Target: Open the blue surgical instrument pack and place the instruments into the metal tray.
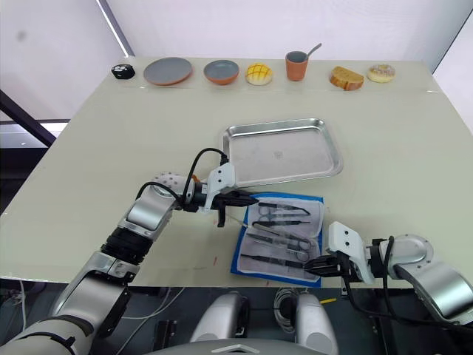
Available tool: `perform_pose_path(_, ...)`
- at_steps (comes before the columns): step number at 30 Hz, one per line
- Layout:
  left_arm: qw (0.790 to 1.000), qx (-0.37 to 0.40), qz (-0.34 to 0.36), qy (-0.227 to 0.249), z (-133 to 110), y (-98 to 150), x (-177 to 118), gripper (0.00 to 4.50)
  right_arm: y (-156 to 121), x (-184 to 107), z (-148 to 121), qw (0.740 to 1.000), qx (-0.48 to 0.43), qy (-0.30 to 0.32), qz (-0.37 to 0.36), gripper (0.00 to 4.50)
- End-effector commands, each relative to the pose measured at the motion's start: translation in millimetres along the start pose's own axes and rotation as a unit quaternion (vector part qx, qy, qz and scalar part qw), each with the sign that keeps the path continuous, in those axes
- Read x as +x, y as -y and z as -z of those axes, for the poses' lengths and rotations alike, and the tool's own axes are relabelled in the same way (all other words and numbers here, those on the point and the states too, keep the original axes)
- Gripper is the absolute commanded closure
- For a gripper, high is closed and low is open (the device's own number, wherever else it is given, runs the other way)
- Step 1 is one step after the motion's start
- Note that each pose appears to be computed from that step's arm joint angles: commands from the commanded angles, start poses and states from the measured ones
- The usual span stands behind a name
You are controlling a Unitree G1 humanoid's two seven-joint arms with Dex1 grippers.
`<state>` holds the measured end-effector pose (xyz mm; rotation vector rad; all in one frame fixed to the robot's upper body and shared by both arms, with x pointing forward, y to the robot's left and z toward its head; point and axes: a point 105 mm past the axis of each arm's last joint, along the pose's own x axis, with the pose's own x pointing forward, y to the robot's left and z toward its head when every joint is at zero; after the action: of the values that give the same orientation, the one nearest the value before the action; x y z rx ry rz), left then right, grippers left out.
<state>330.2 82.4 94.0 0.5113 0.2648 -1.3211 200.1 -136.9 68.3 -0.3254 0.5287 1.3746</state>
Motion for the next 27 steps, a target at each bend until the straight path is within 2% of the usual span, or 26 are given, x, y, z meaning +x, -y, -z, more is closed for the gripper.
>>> perform_pose_path(1,1.0,-0.008,0.002,0.003,-0.5,1.2,-3.4,4.5,2.6,0.8,-1.5,1.0,-0.008,0.011,0.009,4.47)
perform_pose_path(3,1.0,-0.007,0.002,0.0,0.4,1.3,-5.8,3.88,2.9,0.3,-3.3,1.0,-0.009,0.018,0.007,4.5)
perform_pose_path(4,1.0,-0.007,0.001,0.0,0.7,1.2,-7.0,3.77,3.5,-0.2,-3.9,1.0,-0.01,0.02,0.008,4.5)
perform_pose_path(7,1.0,-0.003,-0.02,0.02,-5.5,-3.8,-11.4,2.26,4.5,-2.4,-7.2,0.999,-0.013,0.029,0.006,4.5)
perform_pose_path(8,0.999,-0.002,-0.027,0.028,-8.2,-5.4,-12.9,2.09,5.0,-3.0,-8.2,0.999,-0.014,0.031,0.007,4.5)
perform_pose_path(9,0.999,-0.004,-0.023,0.038,-11.0,-4.3,-15.1,1.55,4.4,-3.8,-9.8,0.999,-0.015,0.036,0.003,4.5)
perform_pose_path(10,0.999,-0.005,-0.021,0.043,-12.1,-3.1,-17.7,1.24,4.2,-4.7,-11.3,0.999,-0.016,0.039,0.003,4.5)
perform_pose_path(15,0.998,-0.011,-0.014,0.063,-14.4,3.5,-30.5,1.24,2.9,-10.4,-22.7,0.998,-0.022,0.061,-0.006,4.5)
perform_pose_path(18,0.995,-0.022,-0.009,0.094,-21.1,7.5,-39.6,1.24,2.7,-14.2,-30.0,0.997,-0.026,0.076,-0.006,4.5)
perform_pose_path(23,0.992,-0.045,-0.01,0.121,-23.5,13.9,-57.2,1.24,2.2,-21.3,-39.7,0.995,-0.018,0.099,-0.005,4.5)
perform_pose_path(24,0.991,-0.048,-0.01,0.126,-23.0,16.5,-62.9,1.16,4.3,-23.0,-42.8,0.994,-0.026,0.107,0.003,4.09)
perform_pose_path(25,0.99,-0.052,-0.009,0.13,-22.4,18.8,-67.9,1.16,6.8,-24.5,-45.5,0.993,-0.033,0.113,0.013,3.97)
perform_pose_path(27,0.988,-0.064,-0.007,0.141,-19.9,25.2,-85.2,1.16,11.6,-27.9,-47.4,0.991,-0.04,0.123,0.028,2.86)
